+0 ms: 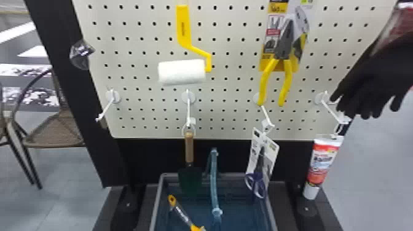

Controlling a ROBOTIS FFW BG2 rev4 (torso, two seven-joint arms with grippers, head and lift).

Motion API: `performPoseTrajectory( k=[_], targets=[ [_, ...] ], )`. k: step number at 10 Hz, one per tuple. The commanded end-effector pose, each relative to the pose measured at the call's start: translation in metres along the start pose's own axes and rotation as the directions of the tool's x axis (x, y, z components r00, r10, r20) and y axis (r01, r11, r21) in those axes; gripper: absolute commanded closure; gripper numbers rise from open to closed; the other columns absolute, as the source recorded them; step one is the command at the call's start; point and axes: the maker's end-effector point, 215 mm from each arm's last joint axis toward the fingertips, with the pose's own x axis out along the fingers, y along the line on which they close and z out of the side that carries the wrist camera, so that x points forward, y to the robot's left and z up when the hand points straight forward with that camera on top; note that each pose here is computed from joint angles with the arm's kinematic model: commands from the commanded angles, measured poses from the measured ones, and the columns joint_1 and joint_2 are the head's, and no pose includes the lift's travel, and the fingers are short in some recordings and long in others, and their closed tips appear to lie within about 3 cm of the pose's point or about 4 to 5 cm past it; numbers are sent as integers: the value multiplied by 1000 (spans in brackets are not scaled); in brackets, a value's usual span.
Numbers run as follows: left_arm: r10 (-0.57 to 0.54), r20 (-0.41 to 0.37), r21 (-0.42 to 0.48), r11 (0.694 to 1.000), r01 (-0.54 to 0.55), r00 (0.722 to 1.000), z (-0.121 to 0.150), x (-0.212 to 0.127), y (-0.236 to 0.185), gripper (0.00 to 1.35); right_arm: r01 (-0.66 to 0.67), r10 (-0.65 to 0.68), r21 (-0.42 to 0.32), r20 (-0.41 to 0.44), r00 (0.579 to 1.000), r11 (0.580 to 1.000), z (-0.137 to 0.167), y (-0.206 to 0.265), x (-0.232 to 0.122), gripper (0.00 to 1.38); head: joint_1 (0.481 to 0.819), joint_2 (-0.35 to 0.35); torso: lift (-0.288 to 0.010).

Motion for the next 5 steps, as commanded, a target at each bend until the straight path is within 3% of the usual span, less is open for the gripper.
performPoseTrajectory(
  k=[1,5],
  targets=[
    [0,0,0,1000,0,1000,0,0,0,-2,0,0,0,0,1000,1000,0,0,0,-2,549,0,-100],
    [0,0,0,1000,0,1000,0,0,0,-2,0,0,0,0,1000,1000,0,0,0,-2,549,0,-100]
  ],
)
